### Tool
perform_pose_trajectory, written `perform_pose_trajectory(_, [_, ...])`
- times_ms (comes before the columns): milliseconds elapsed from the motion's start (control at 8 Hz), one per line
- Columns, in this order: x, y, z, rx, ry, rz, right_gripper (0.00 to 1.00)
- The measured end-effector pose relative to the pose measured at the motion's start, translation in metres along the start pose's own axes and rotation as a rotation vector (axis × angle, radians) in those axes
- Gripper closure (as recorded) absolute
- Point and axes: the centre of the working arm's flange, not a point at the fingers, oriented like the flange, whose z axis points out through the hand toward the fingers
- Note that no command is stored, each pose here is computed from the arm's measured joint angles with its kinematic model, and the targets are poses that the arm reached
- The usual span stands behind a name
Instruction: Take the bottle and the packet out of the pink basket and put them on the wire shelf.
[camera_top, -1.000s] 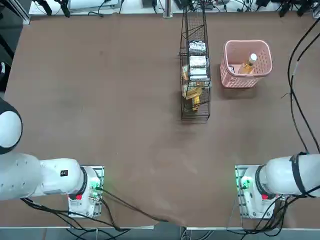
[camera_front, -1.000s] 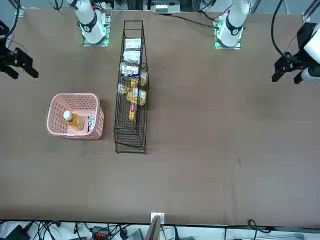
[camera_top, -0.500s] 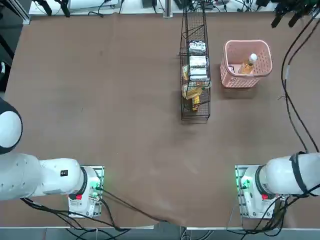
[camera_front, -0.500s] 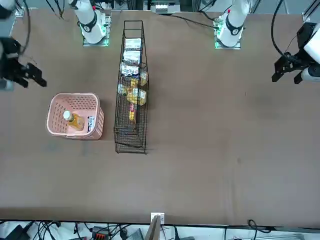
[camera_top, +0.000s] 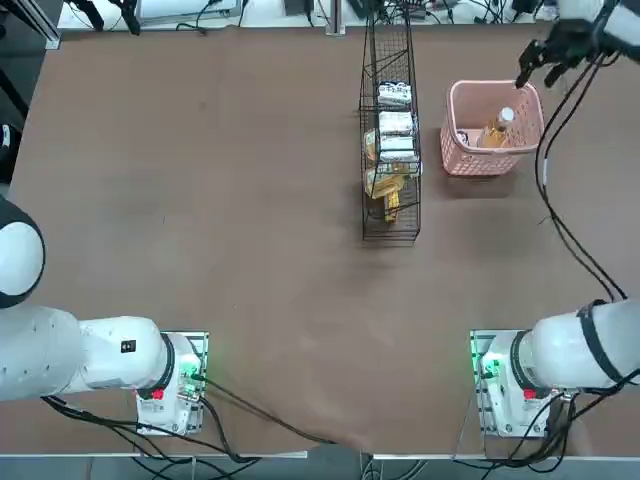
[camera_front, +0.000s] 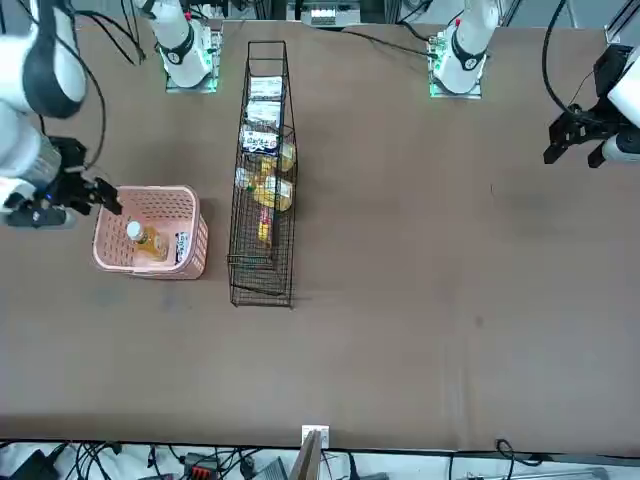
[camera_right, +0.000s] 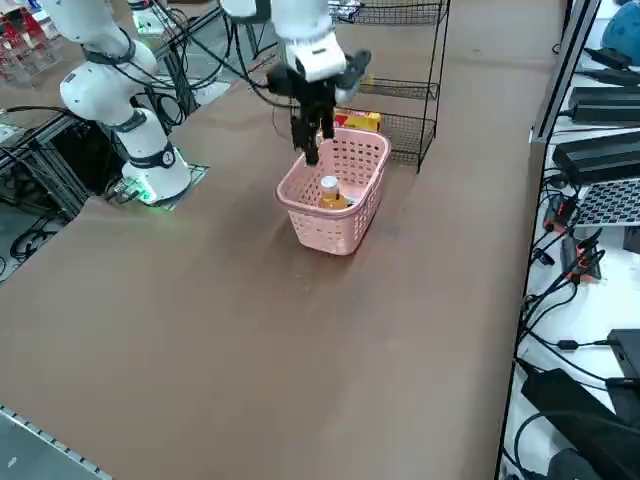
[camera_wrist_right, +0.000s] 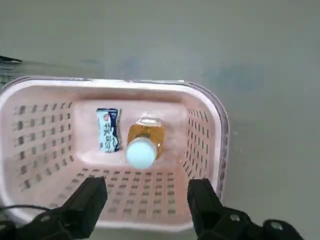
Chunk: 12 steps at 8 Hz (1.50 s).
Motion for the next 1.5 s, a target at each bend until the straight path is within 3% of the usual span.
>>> perform_pose_trajectory(625, [0.017,-0.011,0.065,-0.007,-0.004,-0.026,0.05])
perform_pose_trajectory(1500, [0.005,-0.028,0.1,-0.003,-0.04,-0.106,0.1])
